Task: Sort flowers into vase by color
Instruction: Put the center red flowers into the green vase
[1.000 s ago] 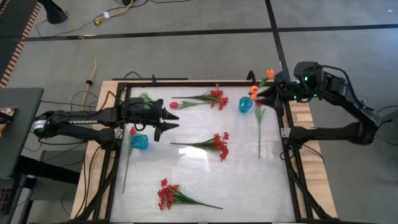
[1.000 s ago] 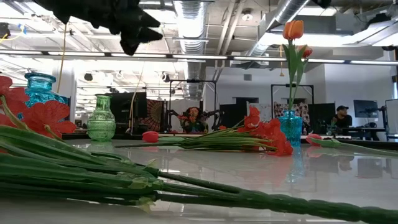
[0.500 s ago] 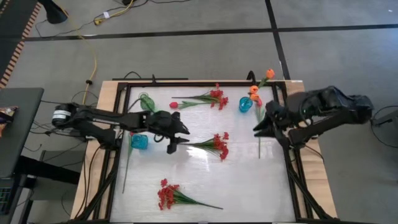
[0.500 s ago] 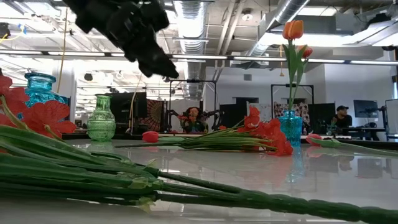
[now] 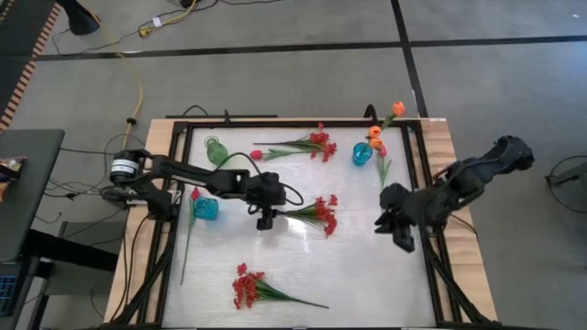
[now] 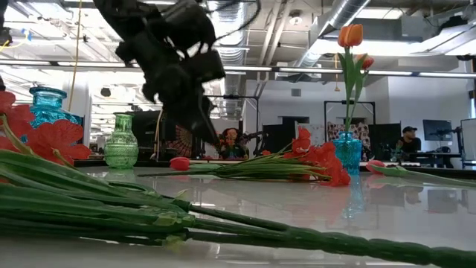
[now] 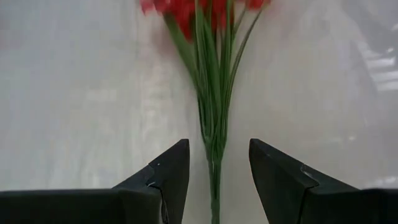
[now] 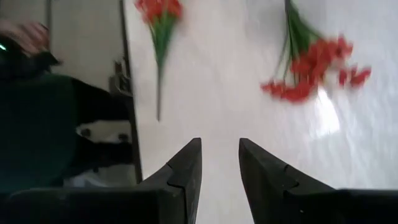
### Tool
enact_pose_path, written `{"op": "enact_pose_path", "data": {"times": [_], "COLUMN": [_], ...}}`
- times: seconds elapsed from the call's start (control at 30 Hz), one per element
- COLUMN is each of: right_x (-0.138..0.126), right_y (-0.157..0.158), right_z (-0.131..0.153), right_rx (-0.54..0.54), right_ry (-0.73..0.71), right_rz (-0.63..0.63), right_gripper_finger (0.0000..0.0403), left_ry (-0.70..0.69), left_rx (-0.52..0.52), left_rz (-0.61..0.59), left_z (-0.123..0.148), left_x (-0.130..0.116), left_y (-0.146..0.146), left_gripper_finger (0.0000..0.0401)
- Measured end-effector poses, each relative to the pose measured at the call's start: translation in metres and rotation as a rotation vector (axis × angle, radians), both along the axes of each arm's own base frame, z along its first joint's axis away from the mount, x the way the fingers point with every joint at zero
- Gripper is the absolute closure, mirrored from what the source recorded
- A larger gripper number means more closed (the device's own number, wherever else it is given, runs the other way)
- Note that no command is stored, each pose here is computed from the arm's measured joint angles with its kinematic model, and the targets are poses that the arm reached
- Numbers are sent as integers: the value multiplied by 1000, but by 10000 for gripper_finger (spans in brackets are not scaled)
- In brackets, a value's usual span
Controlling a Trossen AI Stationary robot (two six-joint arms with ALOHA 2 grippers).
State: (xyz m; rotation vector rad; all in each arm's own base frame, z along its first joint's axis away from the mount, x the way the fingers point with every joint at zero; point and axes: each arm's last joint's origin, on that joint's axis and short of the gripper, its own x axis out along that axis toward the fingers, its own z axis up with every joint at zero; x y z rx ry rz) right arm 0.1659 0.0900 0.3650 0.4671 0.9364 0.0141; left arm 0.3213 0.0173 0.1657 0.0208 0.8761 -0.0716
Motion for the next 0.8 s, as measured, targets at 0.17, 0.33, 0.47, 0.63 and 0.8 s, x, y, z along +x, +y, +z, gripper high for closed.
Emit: {"op": "enact_pose_path", "data": {"times": [0.17,0.33,0.47,0.63,0.8], "right_x": [1,5,9,12,13], "right_y": [9,11,14,16,14], "right_z": [-23,-41,-55,-76,-95], "right_rx": [-18,-67,-85,-86,-123], "right_ry": [72,62,21,11,34], "right_rz": [-34,-98,-116,-114,-132], "right_gripper_finger": [270,270,270,270,270], "left_ry": [50,88,106,104,96], "left_rx": [-6,10,14,34,27], "left_rz": [8,21,24,39,49], "left_z": [-16,-28,-37,-38,-38], "left_x": [3,5,7,8,9], "left_y": [0,0,0,-2,-2], "left_gripper_finger": [246,246,246,246,265]}}
